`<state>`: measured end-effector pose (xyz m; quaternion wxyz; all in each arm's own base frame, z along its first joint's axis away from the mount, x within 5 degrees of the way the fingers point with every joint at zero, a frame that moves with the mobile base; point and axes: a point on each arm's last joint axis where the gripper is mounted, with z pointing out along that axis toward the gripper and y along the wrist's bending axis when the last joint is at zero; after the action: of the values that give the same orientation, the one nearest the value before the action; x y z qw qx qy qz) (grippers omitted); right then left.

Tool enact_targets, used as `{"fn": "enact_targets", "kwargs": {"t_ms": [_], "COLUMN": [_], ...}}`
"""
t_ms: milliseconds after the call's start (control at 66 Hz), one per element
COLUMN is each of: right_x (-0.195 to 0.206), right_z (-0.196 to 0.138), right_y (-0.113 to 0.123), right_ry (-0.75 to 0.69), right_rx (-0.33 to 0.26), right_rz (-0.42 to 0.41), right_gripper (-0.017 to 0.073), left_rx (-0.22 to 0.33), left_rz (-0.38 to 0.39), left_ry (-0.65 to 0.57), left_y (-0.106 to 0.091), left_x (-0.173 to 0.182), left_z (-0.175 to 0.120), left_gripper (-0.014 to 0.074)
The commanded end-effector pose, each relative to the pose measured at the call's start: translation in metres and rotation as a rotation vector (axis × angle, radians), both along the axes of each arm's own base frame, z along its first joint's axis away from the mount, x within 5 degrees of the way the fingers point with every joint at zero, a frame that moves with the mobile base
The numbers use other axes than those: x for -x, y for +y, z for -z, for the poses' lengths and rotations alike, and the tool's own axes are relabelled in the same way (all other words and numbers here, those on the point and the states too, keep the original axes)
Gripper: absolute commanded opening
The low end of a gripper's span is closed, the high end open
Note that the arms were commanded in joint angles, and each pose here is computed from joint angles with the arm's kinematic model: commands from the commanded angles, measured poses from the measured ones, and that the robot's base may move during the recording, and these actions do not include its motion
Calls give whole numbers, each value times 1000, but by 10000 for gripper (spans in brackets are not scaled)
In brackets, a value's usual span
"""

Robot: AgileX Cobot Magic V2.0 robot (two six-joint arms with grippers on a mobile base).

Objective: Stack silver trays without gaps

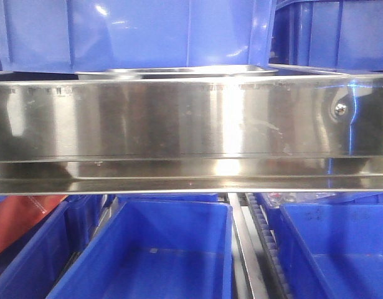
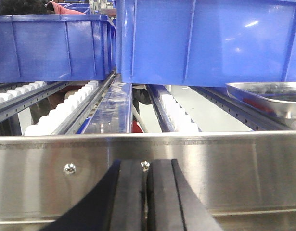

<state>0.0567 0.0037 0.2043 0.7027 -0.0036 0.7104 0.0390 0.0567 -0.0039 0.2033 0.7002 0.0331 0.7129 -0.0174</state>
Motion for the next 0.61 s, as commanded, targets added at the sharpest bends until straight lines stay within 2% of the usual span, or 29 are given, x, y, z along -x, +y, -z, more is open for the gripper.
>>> {"fn": "enact_targets", "kwargs": {"t_ms": [0, 591], "right_x": [0, 0], "right_z": [-2, -2], "right_y": [0, 0], "right_ry": [-23, -23], "right_rx": [10, 10], "right_rz": [4, 4], "right_gripper": [-17, -17], "left_rx": [-1, -1], "left_rz": [-2, -2], "left_ry": [-19, -19], "left_y": [0, 0], "left_x": [0, 0], "left_z": [-2, -2], "left_gripper": [11, 11]}}
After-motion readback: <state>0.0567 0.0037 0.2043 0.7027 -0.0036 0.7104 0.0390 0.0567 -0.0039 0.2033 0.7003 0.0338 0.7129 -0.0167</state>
